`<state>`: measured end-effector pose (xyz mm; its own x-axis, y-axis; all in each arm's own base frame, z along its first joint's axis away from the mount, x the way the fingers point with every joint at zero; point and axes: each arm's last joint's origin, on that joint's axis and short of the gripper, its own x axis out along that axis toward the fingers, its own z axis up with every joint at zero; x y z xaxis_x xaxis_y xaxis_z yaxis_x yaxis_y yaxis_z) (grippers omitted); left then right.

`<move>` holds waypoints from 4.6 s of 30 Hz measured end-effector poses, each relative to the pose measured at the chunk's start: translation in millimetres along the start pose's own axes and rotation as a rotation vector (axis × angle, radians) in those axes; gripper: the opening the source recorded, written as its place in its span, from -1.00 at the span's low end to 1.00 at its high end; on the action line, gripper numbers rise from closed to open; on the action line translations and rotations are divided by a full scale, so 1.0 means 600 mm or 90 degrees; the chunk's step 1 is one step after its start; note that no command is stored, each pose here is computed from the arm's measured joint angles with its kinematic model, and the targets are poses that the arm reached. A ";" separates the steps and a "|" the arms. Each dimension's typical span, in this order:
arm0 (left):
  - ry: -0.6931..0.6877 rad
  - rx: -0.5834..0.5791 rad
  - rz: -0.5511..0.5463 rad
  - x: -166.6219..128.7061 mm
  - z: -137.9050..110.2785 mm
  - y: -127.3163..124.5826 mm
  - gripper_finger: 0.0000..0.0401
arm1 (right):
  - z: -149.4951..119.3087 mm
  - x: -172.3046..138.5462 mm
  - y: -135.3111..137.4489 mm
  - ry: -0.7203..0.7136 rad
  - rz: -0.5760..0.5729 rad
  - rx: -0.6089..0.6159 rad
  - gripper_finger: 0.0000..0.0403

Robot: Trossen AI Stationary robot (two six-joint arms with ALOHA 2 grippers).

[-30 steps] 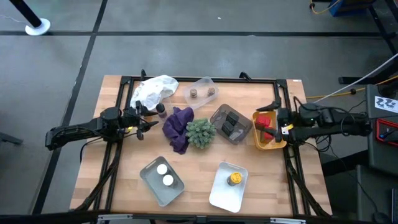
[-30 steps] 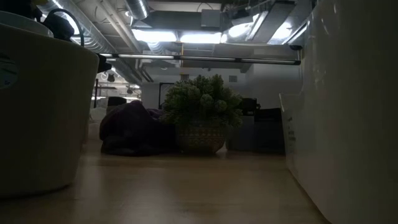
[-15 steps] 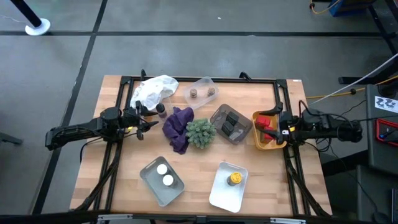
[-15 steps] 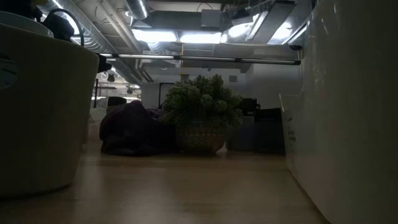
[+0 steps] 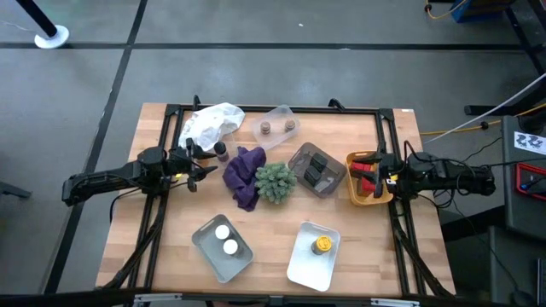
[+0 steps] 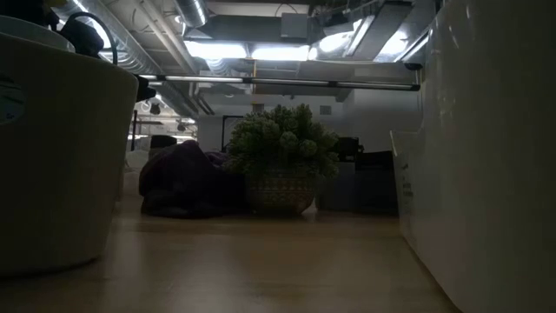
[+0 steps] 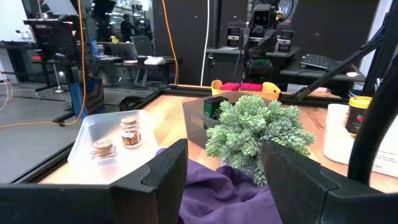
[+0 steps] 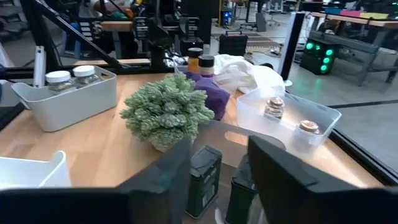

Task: Sort spices by type
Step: Return to Home Position

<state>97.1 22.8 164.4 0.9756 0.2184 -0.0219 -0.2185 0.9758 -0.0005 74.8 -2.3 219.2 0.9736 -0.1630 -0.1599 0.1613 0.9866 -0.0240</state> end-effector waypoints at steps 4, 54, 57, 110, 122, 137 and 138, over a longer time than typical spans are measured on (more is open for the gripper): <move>0.000 0.000 0.000 0.000 0.000 0.000 -0.04 | 0.000 0.000 0.000 0.001 -0.003 -0.012 -0.48; 0.000 0.000 0.000 0.000 0.000 0.000 -0.04 | -0.086 0.057 0.022 -0.055 0.130 -0.105 -0.92; 0.000 0.000 0.000 0.000 0.000 0.000 -0.04 | -0.091 0.061 0.023 -0.031 0.131 -0.108 -0.91; 0.000 0.000 0.000 0.000 0.000 0.000 -0.04 | -0.072 0.046 0.015 -0.114 0.073 -0.009 -0.91; 0.000 0.000 0.000 0.000 0.000 0.000 -0.04 | -0.072 0.046 0.015 -0.119 0.080 -0.009 -0.91; 0.000 0.000 0.000 0.000 0.000 0.000 -0.04 | -0.072 0.046 0.015 -0.120 0.080 -0.009 -0.91; 0.000 0.000 0.000 0.000 0.000 0.000 -0.04 | -0.072 0.046 0.015 -0.120 0.080 -0.009 -0.91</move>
<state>97.1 22.8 164.5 0.9756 0.2184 -0.0215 -0.2184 0.9758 -0.0005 96.1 2.5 172.2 0.9991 -0.0347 0.0245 0.0354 0.9989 -0.0293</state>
